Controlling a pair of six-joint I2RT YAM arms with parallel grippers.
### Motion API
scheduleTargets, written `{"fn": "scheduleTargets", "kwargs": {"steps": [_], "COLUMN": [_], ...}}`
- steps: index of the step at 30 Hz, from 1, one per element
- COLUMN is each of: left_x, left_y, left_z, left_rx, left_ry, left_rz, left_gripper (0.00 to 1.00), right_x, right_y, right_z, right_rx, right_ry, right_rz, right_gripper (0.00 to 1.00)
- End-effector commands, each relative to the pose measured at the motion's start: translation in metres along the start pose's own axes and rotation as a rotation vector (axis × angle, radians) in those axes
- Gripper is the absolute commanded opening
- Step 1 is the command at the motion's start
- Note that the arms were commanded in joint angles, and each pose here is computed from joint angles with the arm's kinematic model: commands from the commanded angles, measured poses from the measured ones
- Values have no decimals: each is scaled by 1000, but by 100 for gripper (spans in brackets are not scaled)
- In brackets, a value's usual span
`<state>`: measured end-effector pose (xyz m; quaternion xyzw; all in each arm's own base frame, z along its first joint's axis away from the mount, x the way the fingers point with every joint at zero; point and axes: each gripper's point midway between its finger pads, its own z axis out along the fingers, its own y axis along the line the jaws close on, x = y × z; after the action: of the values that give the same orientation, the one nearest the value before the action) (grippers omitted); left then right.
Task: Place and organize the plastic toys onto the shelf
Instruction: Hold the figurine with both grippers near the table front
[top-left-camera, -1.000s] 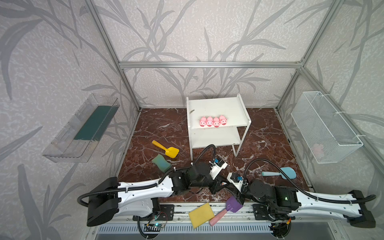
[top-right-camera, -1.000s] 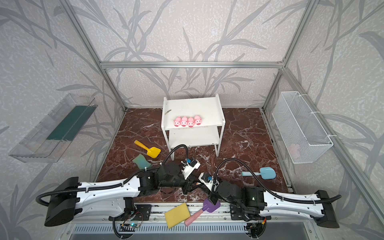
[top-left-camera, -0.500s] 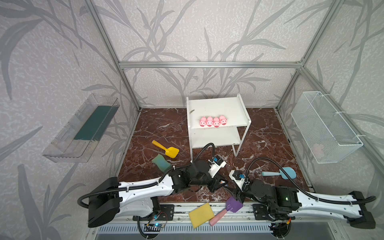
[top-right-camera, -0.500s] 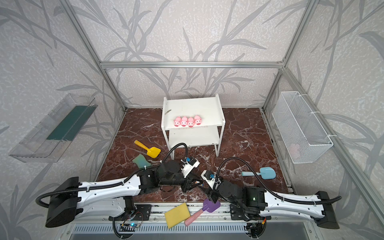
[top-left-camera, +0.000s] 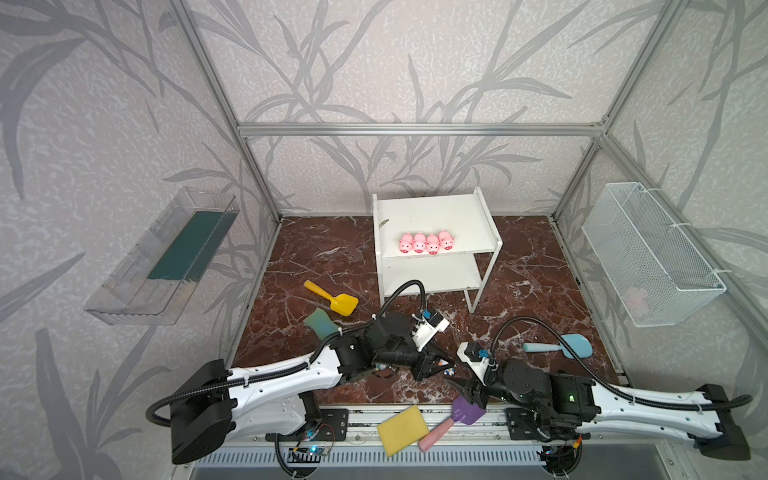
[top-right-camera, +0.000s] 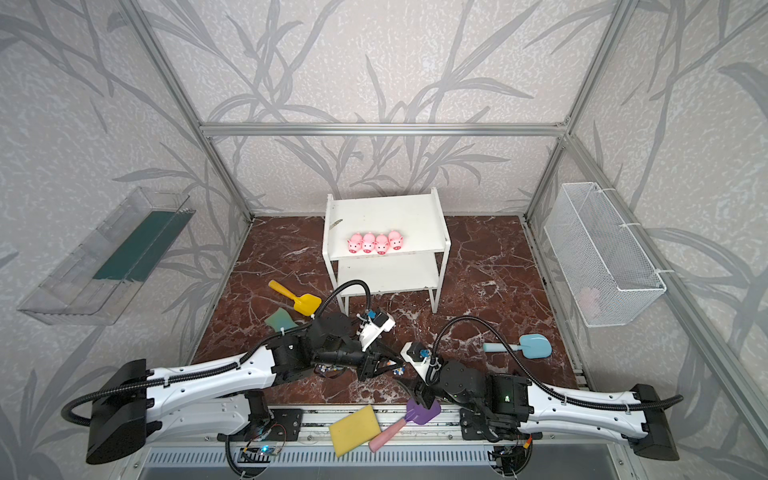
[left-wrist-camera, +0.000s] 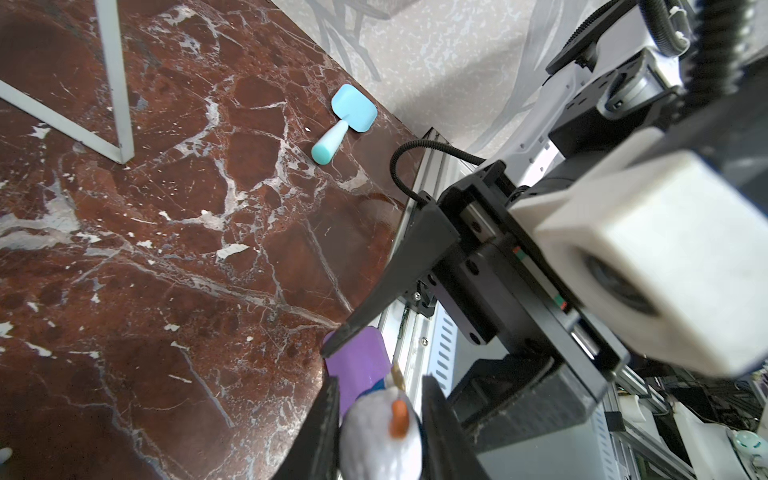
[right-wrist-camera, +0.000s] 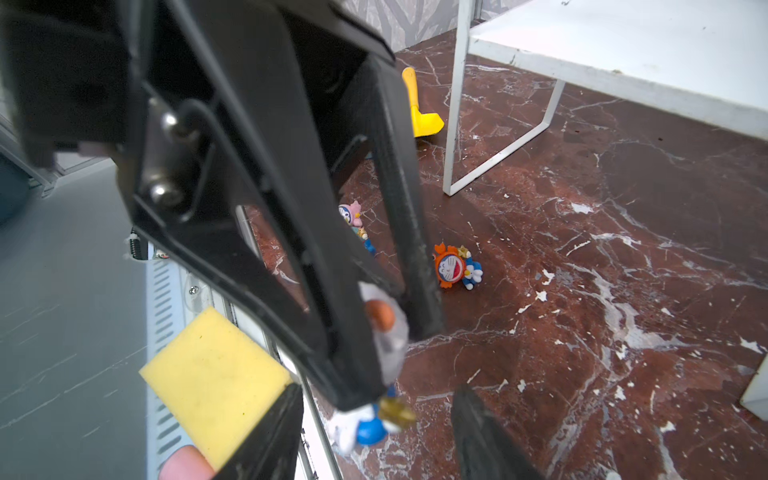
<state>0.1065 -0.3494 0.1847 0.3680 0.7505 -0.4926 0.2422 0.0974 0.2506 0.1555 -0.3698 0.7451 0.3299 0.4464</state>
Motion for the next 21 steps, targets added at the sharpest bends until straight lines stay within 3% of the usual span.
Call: {"fn": "scheduleTargets", "kwargs": {"steps": [1, 14, 21], "left_x": [-11, -15, -17], "left_y": [-18, -25, -21], "left_z": [-6, -7, -11], "left_rx": [68, 103, 93], "left_ry": [-2, -1, -37], "left_rz": [42, 58, 24], "left_gripper": [10, 10, 39], "right_x": [-11, -10, -18], "right_y": [3, 12, 5], "right_z": [-2, 2, -2], "right_rx": [-34, -130, -127], "right_ry": [-56, -56, -117], "right_rz": [31, 102, 151], "right_gripper": [55, 26, 17]}}
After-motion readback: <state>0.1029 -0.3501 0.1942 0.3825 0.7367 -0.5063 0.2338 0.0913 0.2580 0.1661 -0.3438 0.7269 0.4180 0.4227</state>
